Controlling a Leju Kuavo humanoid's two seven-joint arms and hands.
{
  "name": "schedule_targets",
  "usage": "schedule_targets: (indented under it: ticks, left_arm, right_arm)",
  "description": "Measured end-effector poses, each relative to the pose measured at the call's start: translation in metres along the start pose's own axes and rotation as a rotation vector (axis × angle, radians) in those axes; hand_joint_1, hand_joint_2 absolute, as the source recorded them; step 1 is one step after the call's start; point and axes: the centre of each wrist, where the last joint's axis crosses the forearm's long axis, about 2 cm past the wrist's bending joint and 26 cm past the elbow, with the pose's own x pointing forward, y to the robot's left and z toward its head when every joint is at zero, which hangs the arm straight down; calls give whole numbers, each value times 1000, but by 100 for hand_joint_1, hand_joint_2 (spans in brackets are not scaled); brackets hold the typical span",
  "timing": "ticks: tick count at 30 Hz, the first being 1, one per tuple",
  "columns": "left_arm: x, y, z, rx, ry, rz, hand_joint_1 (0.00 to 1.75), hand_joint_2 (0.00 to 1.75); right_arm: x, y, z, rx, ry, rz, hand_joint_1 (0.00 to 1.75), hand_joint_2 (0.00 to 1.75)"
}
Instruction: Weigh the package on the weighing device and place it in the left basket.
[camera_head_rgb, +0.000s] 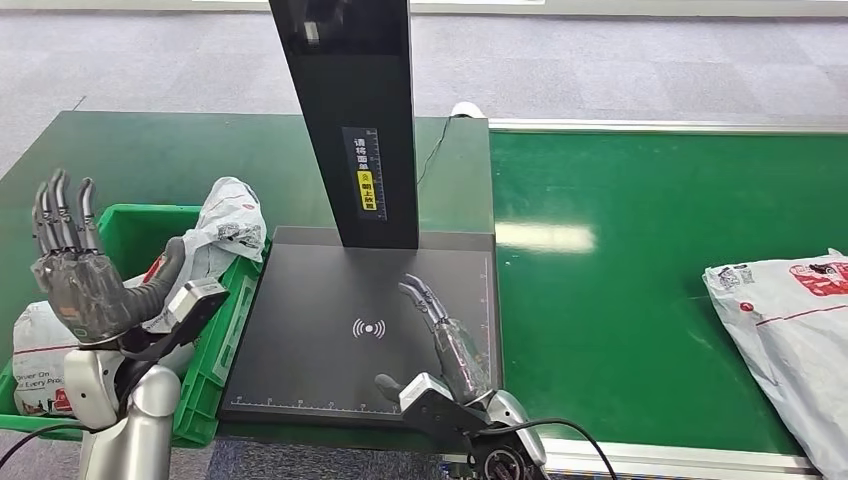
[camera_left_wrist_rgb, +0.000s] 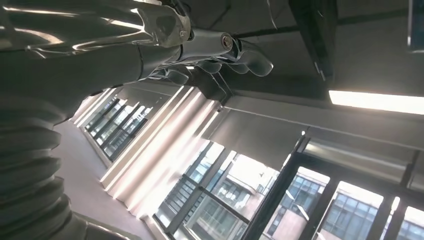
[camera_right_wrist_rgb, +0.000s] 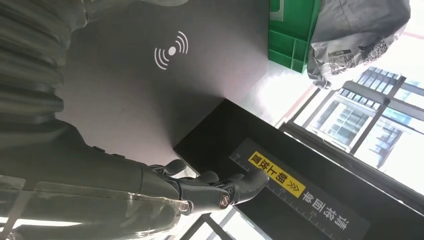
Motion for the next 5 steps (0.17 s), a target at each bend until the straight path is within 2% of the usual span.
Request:
schedule_targets:
  ticks: [5]
  left_arm:
    - [18,4,10,56,8,164,0,175]
  right_arm:
    - [-1,1,-1,6,-4,2,0,175]
